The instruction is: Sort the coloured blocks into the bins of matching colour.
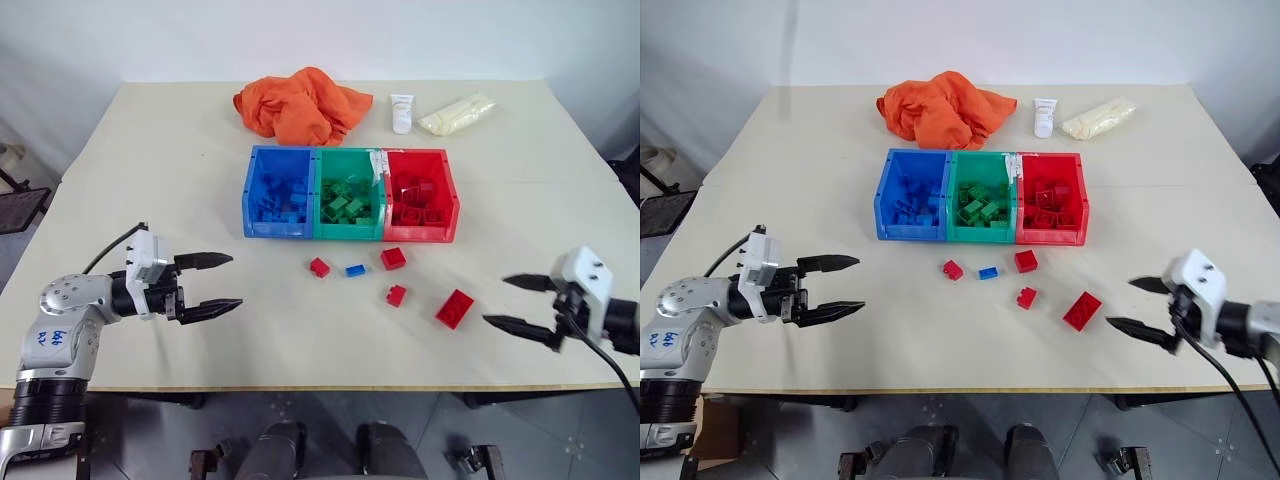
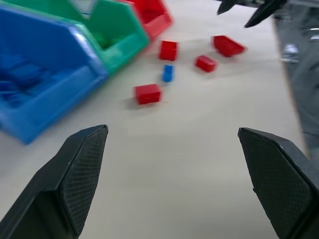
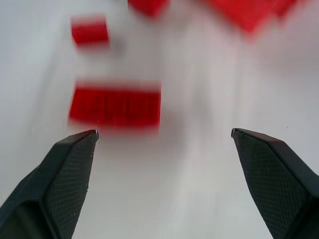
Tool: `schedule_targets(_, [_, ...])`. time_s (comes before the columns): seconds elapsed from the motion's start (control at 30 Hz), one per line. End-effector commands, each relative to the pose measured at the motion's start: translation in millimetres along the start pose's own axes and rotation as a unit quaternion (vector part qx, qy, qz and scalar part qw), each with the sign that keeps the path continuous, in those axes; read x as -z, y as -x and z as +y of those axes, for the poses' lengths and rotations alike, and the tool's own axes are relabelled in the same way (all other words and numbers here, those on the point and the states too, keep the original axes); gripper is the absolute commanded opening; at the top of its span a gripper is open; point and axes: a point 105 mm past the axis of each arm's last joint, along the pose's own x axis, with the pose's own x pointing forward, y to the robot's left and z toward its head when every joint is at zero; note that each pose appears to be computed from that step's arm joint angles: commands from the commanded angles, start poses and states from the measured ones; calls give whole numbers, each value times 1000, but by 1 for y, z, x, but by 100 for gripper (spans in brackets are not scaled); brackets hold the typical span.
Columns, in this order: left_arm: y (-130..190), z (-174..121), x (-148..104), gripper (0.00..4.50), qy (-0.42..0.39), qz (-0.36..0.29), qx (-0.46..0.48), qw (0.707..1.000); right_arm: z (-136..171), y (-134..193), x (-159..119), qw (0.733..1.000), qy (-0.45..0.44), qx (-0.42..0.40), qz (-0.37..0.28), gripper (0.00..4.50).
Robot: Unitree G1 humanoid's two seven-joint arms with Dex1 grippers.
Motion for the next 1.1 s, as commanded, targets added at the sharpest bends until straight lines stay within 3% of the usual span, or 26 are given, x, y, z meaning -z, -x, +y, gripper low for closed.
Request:
schedule_targets(0.03, [-4,3,-2,445,-16,-2,15,1000,-2,23,-7,999,28,27,10,450])
schedule_targets(0.27, [-12,11,-1,445,-20,-2,27,999,-2,50,4,997,20,62,36,450])
schedule_targets(0.4, [-14,12,-2,445,-24,-6,34,999,-2,48,1,997,24,60,33,450])
schedule_targets(0.7, [-13,7,-5,445,-29,-14,40,999,10,-9,-27,998,62,-33,-4,450])
schedule_targets(0.77, [-14,3,-14,445,-30,-57,47,997,10,-21,-33,997,68,-49,-5,450])
schedule_targets(0.87, [-10,-1,-10,445,-30,-44,43,998,9,-41,-39,994,80,-76,-4,450])
schedule_targets(1.1, [-5,-12,-4,445,-27,-38,32,998,3,-69,-31,989,93,-115,20,450])
